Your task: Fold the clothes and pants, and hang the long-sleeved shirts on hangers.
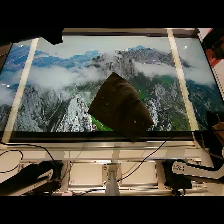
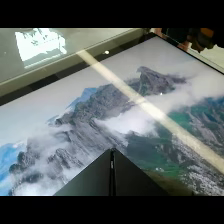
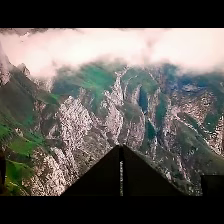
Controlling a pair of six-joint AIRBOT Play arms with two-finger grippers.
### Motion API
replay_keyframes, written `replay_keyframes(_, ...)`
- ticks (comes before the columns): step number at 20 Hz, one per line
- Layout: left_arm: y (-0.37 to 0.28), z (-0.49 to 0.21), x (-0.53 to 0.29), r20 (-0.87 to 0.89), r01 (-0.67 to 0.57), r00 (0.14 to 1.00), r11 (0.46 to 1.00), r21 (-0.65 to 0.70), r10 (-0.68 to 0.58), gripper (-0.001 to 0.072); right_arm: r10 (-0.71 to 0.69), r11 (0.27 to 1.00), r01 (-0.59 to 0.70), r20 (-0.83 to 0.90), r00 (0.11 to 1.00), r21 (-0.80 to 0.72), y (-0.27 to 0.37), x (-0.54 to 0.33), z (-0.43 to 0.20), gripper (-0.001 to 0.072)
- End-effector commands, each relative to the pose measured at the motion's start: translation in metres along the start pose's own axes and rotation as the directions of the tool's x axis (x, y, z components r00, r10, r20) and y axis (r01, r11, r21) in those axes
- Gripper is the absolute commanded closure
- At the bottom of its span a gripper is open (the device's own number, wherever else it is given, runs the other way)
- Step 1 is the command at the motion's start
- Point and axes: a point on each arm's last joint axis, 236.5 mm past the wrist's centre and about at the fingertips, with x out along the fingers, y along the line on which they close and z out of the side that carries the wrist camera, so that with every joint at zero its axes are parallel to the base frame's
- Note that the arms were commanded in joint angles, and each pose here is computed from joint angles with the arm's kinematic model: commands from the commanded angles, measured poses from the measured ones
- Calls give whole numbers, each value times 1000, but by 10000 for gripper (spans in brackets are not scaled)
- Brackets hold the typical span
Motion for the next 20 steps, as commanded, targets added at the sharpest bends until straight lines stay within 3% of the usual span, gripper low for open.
replay_keyframes(1, 0, 0, 0, 1, -1, 1000, 1000, 0, 1, 672, 1, 1000, -1, 1, 1000, 0, 0, 0, 0, 694)
replay_keyframes(14, 0, 0, 0, 1, -1, 1000, 1000, 0, 1, 673, 16, 1000, -16, 3, 1000, 1, 4, 0, 1, 694)
replay_keyframes(18, 0, 0, 0, 1, -1, 1000, 1000, 0, 1, 673, 209, 972, -208, 2, 978, 112, 49, 0, 0, 693)
replay_keyframes(20, 0, 0, 0, 1, -1, 1000, 1000, 0, 1, 673, 325, 942, -313, -88, 942, 123, 75, 7, -22, 693)
